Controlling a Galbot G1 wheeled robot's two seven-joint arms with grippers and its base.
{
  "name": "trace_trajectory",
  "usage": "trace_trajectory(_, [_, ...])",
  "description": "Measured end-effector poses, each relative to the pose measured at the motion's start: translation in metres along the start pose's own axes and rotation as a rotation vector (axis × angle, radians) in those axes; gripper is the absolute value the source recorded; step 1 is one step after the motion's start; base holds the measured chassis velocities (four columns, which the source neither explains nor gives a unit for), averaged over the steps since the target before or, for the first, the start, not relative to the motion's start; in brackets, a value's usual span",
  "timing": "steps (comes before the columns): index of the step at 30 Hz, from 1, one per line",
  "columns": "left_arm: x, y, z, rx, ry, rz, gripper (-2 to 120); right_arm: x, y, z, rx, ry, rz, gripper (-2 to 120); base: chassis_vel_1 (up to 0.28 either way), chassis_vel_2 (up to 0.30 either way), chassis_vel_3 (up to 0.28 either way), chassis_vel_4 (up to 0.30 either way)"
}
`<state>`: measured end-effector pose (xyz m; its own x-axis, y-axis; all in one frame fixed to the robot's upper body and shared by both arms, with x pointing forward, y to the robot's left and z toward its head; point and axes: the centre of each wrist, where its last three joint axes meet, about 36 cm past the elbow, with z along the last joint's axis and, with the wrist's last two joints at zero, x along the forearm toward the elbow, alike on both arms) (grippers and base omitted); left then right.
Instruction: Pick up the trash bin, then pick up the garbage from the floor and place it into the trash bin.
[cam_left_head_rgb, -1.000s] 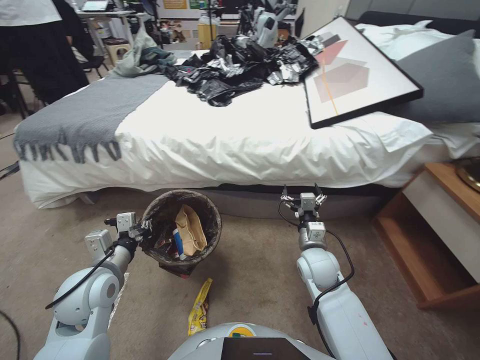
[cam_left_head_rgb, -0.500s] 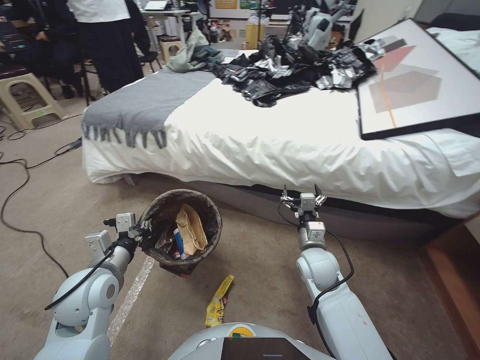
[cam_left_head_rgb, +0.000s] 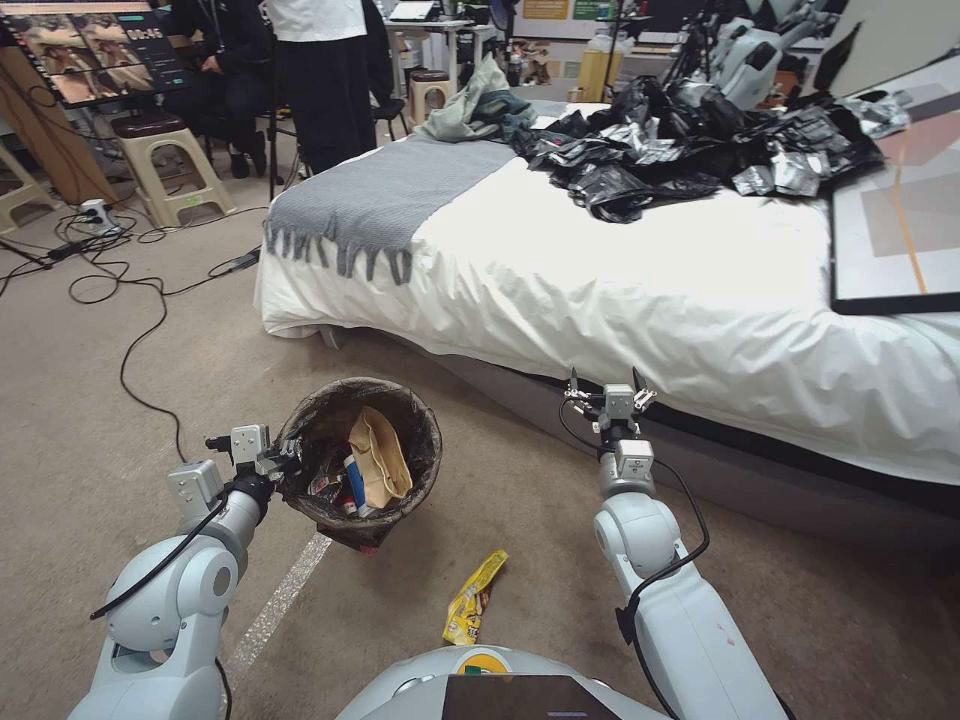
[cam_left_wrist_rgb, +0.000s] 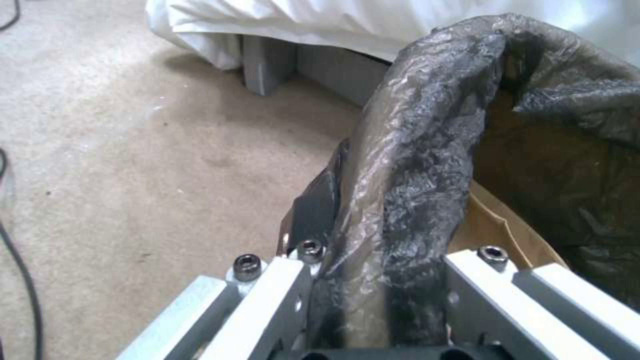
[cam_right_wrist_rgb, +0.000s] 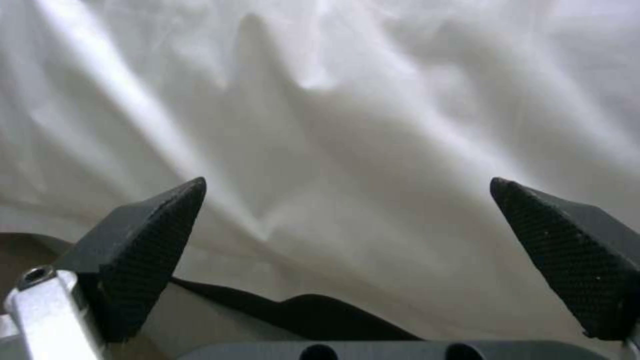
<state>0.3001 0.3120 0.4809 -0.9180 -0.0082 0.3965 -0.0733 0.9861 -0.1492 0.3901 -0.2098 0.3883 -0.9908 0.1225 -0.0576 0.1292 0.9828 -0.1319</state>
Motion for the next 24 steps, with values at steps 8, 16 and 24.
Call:
trace_trajectory(8, [-0.0011,0.001,0.0009,-0.007,-0.003,-0.006,5,0.0001,-0.0049,0.0037,-0.007,-0.016,0.009,100,0.0,0.0,0.0,0.0])
trace_trajectory(16, [-0.0016,0.0009,0.0021,-0.017,0.001,-0.007,5,0.0022,-0.0096,0.0079,-0.009,-0.037,0.0,100,0.0,0.0,0.0,0.0])
trace_trajectory(24, [-0.0018,0.0011,0.0021,-0.018,0.001,-0.007,5,0.0038,-0.0069,0.0072,0.004,-0.003,0.01,100,0.0,0.0,0.0,0.0])
